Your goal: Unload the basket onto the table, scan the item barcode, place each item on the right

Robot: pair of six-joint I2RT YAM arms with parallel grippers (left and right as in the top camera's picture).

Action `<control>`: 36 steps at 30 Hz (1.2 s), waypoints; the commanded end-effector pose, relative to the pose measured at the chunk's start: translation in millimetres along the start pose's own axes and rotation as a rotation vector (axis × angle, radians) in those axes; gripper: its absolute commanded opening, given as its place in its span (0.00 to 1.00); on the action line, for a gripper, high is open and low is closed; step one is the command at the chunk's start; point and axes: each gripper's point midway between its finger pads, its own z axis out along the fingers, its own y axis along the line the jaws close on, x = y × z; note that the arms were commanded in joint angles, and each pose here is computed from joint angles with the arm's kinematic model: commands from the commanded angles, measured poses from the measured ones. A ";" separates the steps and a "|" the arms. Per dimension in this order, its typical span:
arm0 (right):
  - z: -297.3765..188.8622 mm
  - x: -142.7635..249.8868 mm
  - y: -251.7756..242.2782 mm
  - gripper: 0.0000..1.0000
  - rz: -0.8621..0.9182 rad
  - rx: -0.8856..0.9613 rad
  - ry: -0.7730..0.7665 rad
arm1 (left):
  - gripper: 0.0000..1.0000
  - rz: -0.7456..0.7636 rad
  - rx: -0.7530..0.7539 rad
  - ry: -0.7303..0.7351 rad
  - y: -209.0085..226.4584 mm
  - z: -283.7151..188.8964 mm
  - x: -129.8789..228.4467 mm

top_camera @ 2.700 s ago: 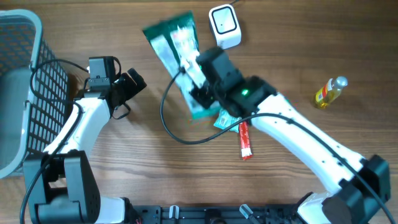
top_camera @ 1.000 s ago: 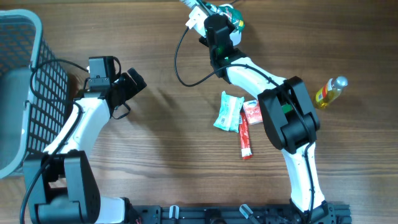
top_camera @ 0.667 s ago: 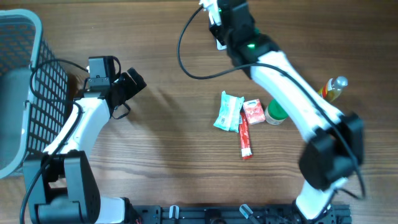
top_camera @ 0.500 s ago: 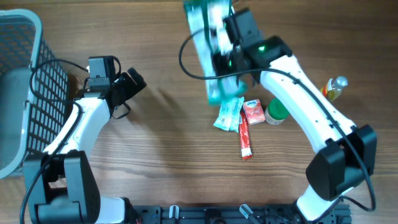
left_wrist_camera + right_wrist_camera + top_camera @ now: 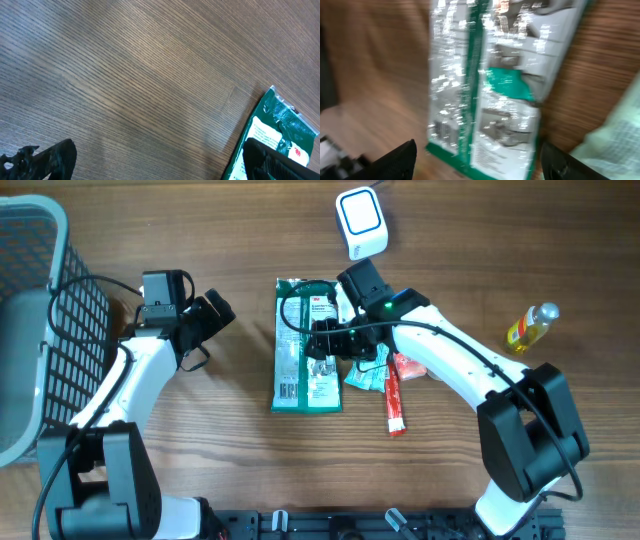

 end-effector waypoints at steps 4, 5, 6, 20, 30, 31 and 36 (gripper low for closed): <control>-0.2 -12.8 -25.9 1.00 0.006 0.142 -0.071 | 1.00 -0.006 0.007 -0.027 -2.4 -5.2 -9.0; -0.2 -15.8 -24.3 1.00 0.002 0.136 -0.083 | 1.00 -0.006 0.007 -0.027 -2.4 -5.2 -9.0; -0.2 -18.3 -22.9 1.00 -0.002 0.131 -0.093 | 1.00 -0.006 0.007 -0.027 -2.4 -5.2 -9.0; -0.9 -28.3 -18.1 1.00 -0.015 0.110 -0.132 | 1.00 -0.006 0.007 -0.027 -2.4 -5.2 -9.0; -286.5 -19.8 67.1 1.00 -0.562 0.153 -0.870 | 0.99 -0.006 0.007 -0.027 -2.4 -5.2 -9.0; -311.6 -6.8 69.6 1.00 -0.612 0.161 -0.928 | 1.00 -0.006 0.007 -0.027 -2.4 -5.2 -9.0; -434.5 101.9 32.2 1.00 -0.576 0.238 -1.266 | 1.00 -0.006 0.007 -0.027 -2.4 -5.2 -9.0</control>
